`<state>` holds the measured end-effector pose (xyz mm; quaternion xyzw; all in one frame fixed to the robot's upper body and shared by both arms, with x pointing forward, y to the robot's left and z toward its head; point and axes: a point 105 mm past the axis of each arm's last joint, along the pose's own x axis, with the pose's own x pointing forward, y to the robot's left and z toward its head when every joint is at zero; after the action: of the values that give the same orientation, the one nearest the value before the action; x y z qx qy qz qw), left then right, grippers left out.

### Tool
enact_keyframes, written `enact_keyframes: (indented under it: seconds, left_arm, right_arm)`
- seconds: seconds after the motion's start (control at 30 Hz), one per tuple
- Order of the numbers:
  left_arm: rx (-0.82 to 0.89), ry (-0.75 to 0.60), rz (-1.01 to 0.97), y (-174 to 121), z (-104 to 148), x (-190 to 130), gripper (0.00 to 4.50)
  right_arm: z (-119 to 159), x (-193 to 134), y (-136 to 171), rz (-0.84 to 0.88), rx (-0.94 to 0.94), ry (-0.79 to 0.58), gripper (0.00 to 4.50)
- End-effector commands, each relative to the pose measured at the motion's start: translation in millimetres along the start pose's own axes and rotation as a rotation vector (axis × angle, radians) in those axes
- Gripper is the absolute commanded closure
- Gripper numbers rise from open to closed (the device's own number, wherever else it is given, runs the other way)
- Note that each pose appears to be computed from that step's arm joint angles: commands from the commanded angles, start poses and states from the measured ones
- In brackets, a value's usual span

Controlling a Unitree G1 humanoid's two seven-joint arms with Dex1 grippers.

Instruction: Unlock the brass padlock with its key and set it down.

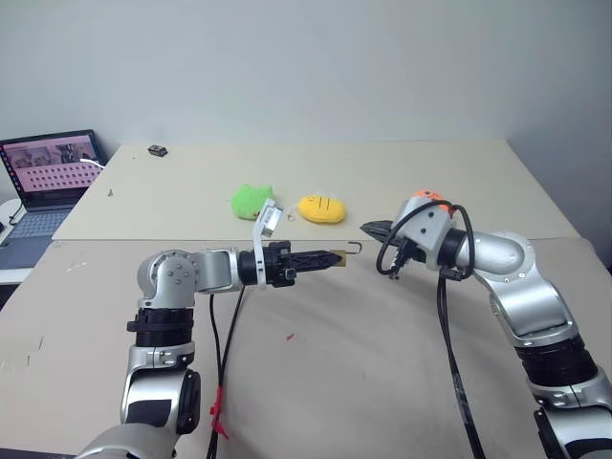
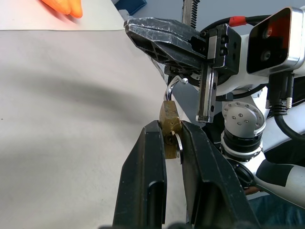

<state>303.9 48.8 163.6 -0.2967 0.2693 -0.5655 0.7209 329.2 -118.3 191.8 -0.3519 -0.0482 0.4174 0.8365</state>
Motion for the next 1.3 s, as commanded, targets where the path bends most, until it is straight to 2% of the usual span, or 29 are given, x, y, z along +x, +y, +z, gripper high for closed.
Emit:
enact_keyframes:
  seconds: [0.03, 0.17, 0.23, 0.5, 0.63, 0.7, 0.87, 0.97, 1.17, 1.3]
  left_arm:
    - [0.039, -0.011, -0.04, -11, 6, 0, 4.47]
    - [0.041, -0.007, -0.029, -9, 6, -3, 4.47]
    - [0.043, -0.004, -0.018, -7, 6, -6, 4.47]
    - [0.033, 0.042, 0.046, 2, -2, -26, 4.47]
    - [0.019, 0.06, 0.061, 4, -7, -34, 4.47]
    - [0.003, 0.067, 0.062, 4, -10, -38, 4.47]
    - [-0.083, 0.147, 0.057, 3, -40, -50, 4.47]
    - [-0.144, 0.154, 0.074, 8, -57, -43, 4.47]
    - [-0.286, 0.056, 0.185, 34, -60, -14, 4.47]
    - [-0.375, 0.055, 0.285, 50, -72, -4, 4.47]
  right_arm:
    - [25, -3, -8, -0.011, -0.032, -0.059, 4.45]
    - [29, -7, -10, 0.003, 0.033, -0.069, 4.45]
    - [35, -10, -10, 0.031, 0.125, -0.097, 4.45]
    - [56, -31, 10, 0.238, 0.363, -0.161, 4.45]
    - [57, -40, 29, 0.358, 0.383, -0.141, 3.59]
    - [57, -42, 38, 0.395, 0.38, -0.122, 2.87]
    - [53, -42, 53, 0.448, 0.372, -0.086, 1.11]
    - [47, -41, 57, 0.434, 0.365, -0.073, 0.13]
    - [39, -38, 56, 0.379, 0.321, -0.063, 0.03]
    - [38, -38, 57, 0.361, 0.315, -0.06, 0.03]
